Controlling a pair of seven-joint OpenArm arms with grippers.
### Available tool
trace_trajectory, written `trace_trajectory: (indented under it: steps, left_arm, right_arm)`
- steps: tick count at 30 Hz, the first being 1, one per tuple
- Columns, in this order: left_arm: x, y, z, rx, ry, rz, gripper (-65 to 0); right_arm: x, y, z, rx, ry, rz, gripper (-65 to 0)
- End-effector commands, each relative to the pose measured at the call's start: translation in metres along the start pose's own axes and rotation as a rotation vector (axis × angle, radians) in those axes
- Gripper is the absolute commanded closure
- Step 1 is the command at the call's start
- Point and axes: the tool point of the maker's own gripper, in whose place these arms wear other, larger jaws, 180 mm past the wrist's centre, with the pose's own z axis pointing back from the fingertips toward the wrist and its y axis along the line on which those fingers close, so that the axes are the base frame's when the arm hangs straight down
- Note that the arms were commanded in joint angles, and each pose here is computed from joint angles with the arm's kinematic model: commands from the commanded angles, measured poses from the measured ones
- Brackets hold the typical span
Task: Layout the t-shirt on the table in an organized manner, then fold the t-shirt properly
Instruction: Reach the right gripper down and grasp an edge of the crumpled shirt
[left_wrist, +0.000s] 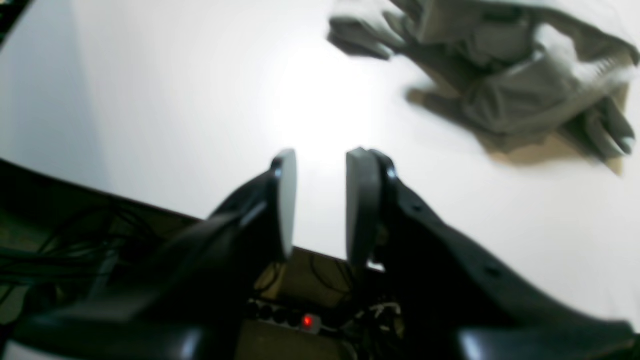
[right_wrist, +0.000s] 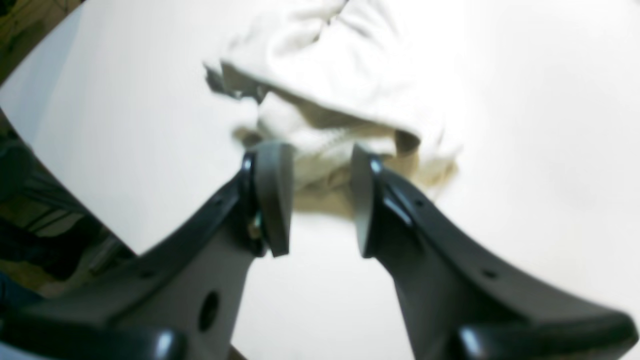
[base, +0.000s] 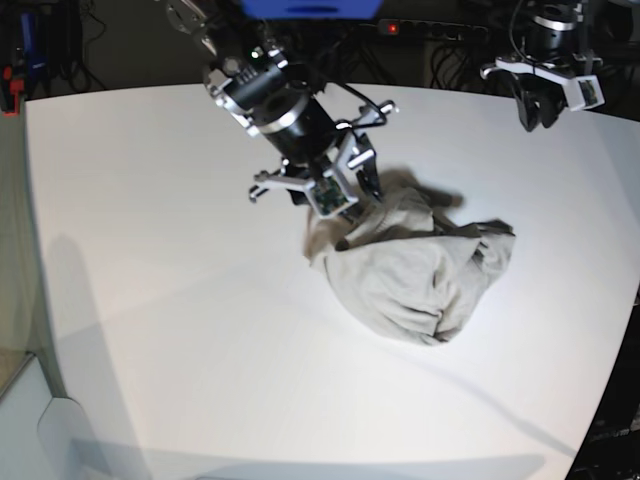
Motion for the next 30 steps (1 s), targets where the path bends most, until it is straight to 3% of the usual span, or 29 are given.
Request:
trace_trajectory:
  steps: [1, 6, 12, 21, 30]
  left_arm:
    - [0.011, -0.001, 0.001, -0.006, -0.037, -0.005, -19.9]
    - [0.015, -0.002, -0.002, -0.006, -0.050, -0.006, -29.1]
    - [0.020, -0.003, -0.006, -0.008, -0.069, -0.003, -29.3]
    - [0.020, -0.006, -0.008, -0.010, -0.072, 0.012, -29.3]
    - [0.021, -0.004, -0.008, -0.006, -0.074, 0.011, -29.3]
  right_arm:
    - [0.021, 0.004, -0.001, 0.025, -0.063, 0.020, -21.9]
    - [0.044, 0.005, -0.013, 0.060, -0.073, 0.094, -27.2]
    - [0.049, -0.007, -0.032, 0.043, -0.067, 0.138, -28.2]
    - [0.021, -0.020, -0.063, 0.036, 0.038, 0.178, -28.2]
    - [-0.007, -0.024, -0.081, 0.041, 0.059, 0.168, -28.1]
